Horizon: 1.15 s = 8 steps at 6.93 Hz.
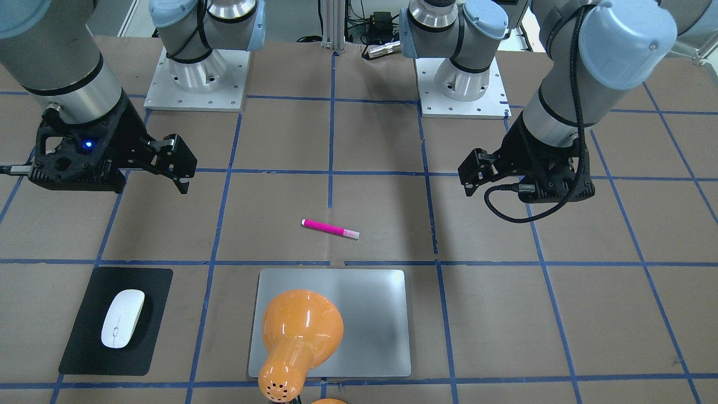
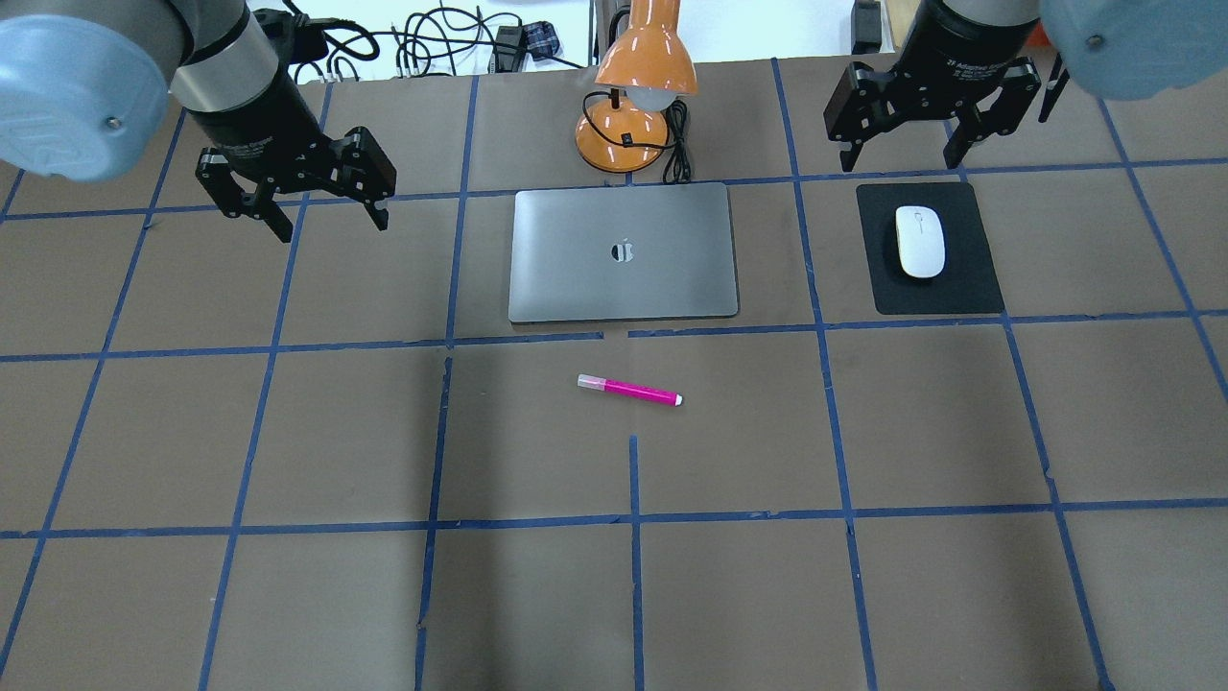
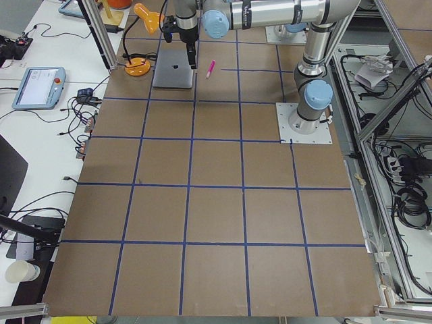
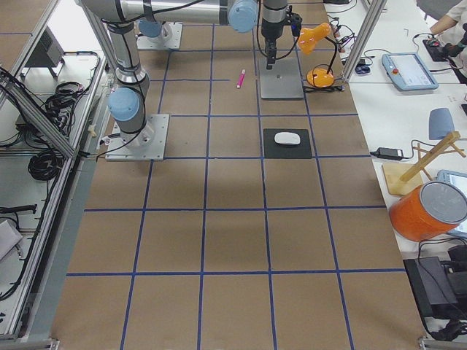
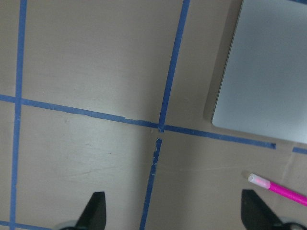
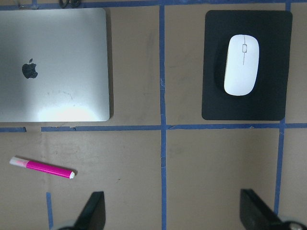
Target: Place pen and mouse around notebook
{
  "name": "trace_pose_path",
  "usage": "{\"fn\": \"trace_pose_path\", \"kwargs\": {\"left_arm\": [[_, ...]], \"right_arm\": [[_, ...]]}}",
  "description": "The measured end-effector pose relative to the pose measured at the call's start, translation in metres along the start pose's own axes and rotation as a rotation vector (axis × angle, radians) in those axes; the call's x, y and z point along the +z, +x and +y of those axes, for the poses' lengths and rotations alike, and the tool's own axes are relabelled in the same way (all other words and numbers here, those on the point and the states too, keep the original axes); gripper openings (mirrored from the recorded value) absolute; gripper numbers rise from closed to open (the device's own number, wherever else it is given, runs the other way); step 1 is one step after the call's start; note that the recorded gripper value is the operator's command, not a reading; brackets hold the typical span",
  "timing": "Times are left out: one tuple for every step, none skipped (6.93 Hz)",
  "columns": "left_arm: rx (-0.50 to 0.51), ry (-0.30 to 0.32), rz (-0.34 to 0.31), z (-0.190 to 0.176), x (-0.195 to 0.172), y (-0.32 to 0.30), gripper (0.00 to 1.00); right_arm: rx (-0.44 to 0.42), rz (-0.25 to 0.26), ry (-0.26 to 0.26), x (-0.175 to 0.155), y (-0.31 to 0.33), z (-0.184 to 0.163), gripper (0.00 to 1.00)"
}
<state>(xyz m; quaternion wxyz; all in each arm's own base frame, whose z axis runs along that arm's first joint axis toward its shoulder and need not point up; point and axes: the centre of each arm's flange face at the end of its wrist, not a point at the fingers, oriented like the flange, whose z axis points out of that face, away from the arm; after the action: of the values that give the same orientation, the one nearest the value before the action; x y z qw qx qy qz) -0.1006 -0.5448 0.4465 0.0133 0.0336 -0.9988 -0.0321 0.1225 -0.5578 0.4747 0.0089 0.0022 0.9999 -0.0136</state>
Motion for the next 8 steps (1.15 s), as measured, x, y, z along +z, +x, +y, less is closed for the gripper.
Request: {"fn": "trace_pose_path", "kwargs": {"left_arm": [[0.005, 0.001, -0.001, 0.007, -0.006, -0.004, 1.00], [0.007, -0.004, -0.001, 0.013, -0.007, -0.006, 1.00], [0.006, -0.015, 0.000, 0.020, -0.004, -0.007, 1.00], [0.006, -0.020, 0.001, 0.024, -0.001, -0.007, 1.00], [0.004, -0.021, 0.003, 0.025, 0.001, -0.007, 1.00], [0.003, -0.019, 0.003, 0.026, 0.002, -0.008, 1.00], [0.003, -0.018, 0.003, 0.027, 0.001, -0.008, 1.00], [0.003, -0.015, 0.004, 0.030, -0.002, -0.007, 1.00]], "right_arm": [[-0.001, 0.000, 0.000, 0.000, -0.001, 0.000, 1.00], [-0.001, 0.000, 0.001, 0.000, -0.001, 0.000, 1.00], [-0.002, 0.000, 0.001, 0.001, -0.001, 0.000, 1.00], [-0.002, -0.001, 0.002, 0.001, -0.001, -0.001, 1.00], [-0.002, -0.001, 0.003, 0.000, -0.001, -0.001, 1.00], [-0.002, -0.001, 0.004, 0.000, -0.001, -0.001, 1.00], [-0.002, -0.002, 0.004, 0.000, -0.001, -0.001, 1.00], [-0.002, -0.002, 0.004, 0.000, -0.001, -0.001, 1.00]]}}
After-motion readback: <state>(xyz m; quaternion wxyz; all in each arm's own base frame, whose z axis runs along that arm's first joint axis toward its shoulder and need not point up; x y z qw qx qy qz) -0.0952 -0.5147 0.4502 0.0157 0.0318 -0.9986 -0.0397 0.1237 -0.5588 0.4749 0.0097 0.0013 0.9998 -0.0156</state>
